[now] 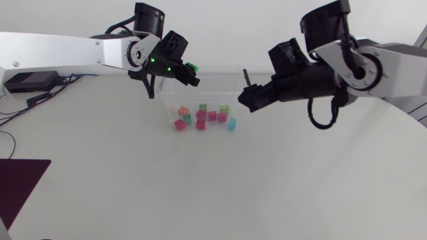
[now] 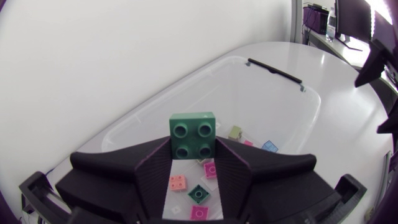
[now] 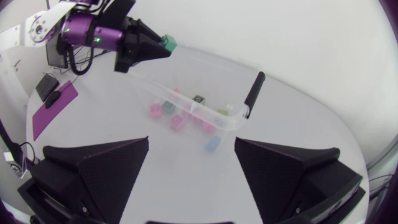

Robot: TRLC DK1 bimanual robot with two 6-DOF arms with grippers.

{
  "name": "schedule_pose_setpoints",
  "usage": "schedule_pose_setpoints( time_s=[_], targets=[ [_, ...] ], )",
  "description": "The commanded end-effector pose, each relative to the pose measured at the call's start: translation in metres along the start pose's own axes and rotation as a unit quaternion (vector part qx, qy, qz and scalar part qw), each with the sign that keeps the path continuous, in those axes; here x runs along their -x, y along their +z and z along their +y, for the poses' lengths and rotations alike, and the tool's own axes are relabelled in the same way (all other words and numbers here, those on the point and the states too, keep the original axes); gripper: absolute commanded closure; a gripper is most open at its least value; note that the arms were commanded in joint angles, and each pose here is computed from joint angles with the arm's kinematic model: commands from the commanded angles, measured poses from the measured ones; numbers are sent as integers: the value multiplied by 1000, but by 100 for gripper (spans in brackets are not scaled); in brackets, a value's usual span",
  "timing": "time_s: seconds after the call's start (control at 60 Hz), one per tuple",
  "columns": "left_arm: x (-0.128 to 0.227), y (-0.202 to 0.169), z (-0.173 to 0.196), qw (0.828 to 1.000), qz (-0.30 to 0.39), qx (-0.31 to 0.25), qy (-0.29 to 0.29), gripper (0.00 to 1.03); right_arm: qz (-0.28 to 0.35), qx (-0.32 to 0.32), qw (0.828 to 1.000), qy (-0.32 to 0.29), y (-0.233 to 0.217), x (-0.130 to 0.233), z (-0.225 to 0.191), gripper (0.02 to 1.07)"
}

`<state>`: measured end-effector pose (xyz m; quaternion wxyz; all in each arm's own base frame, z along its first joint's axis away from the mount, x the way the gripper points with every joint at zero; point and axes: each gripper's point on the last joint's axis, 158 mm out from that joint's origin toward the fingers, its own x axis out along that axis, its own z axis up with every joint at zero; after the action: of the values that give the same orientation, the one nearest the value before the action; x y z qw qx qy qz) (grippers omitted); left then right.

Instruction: Pick up the duplo bricks and place them in the container

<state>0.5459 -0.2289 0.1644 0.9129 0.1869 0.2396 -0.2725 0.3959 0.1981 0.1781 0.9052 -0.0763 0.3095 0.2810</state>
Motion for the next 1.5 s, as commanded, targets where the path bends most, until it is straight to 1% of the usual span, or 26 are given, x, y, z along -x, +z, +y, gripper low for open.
schedule_pose_setpoints(
  time_s=[0.0, 0.017, 0.05, 0.067, 0.083, 0.1, 0.117, 0.133, 0.25, 0.333, 0.417, 0.433, 0.467, 0.483, 0.533, 0.617, 0.667, 0.717, 0.9, 0.95, 1.133, 1.217, 1.333, 1.35, 1.4, 1.483],
  targets=[
    [-11, 5, 16, 999, -6, 30, 16, 79, 19, -12, 1000, 3, -21, 15, 8, 7],
    [-13, 5, 19, 999, -5, 34, 19, 67, 29, -12, 999, 5, -30, 20, 11, 7],
    [-15, 5, 22, 999, -4, 35, 25, 55, 40, -11, 999, 8, -38, 25, 15, 7],
    [-16, 5, 22, 999, -4, 35, 25, 54, 48, -12, 999, 10, -43, 29, 17, 7],
    [-17, 6, 25, 999, -4, 42, 31, 42, 55, -11, 998, 12, -49, 31, 19, 7],
    [-18, 5, 26, 998, -3, 46, 34, 36, 60, -10, 998, 14, -53, 33, 21, 7],
    [-20, 6, 27, 998, -3, 46, 34, 13, 73, -8, 997, 17, -62, 37, 24, 7],
    [-20, 6, 27, 998, -2, 47, 34, 2, 81, -5, 997, 20, -68, 40, 26, 7],
    [-20, 7, 25, 998, 5, 46, 31, 3, 134, 21, 990, 39, -111, 58, 44, 7],
    [-13, 4, 19, 998, 23, 45, 23, 3, 194, 53, 977, 67, -156, 73, 65, 7],
    [2, 2, 15, 998, 37, 42, 18, 3, 259, 90, 956, 104, -203, 90, 90, 7],
    [5, 0, 14, 998, 40, 41, 18, 3, 277, 102, 949, 114, -216, 95, 96, 7],
    [8, 1, 13, 998, 42, 38, 16, 3, 283, 107, 946, 117, -221, 96, 98, 7],
    [12, -2, 12, 998, 47, 34, 15, 3, 302, 118, 937, 127, -235, 100, 104, 7],
    [29, -6, 6, 998, 54, 23, 10, 3, 326, 138, 925, 137, -256, 104, 108, 7],
    [47, -11, 1, 998, 58, 12, 8, 3, 342, 151, 916, 146, -266, 107, 109, 7],
    [65, -18, -6, 998, 69, -2, 2, 3, 367, 164, 902, 157, -275, 112, 111, 7],
    [74, -20, -9, 997, 71, -10, -1, 3, 378, 171, 895, 163, -280, 112, 114, 7],
    [133, -34, -19, 997, 75, -29, -2, 3, 468, 210, 842, 169, -324, 105, 121, 7],
    [143, -37, -20, 997, 73, -32, 1, 3, 480, 220, 832, 170, -331, 105, 123, 7],
    [161, -53, -24, 996, 79, -34, 1, 3, 497, 247, 820, 141, -345, 91, 114, 7],
    [165, -57, -26, 996, 80, -35, 0, 3, 492, 255, 823, 126, -345, 83, 109, 9],
    [170, -61, -29, 996, 80, -37, 0, 3, 462, 248, 847, 90, -320, 54, 84, 9],
    [170, -61, -29, 996, 80, -37, 0, 3, 462, 248, 847, 90, -320, 54, 84, 9],
    [172, -60, -29, 996, 77, -37, 1, 3, 443, 233, 862, 81, -299, 44, 70, 9],
    [176, -58, -29, 997, 74, -37, 2, 3, 415, 223, 879, 68, -272, 39, 57, 9]
  ],
)
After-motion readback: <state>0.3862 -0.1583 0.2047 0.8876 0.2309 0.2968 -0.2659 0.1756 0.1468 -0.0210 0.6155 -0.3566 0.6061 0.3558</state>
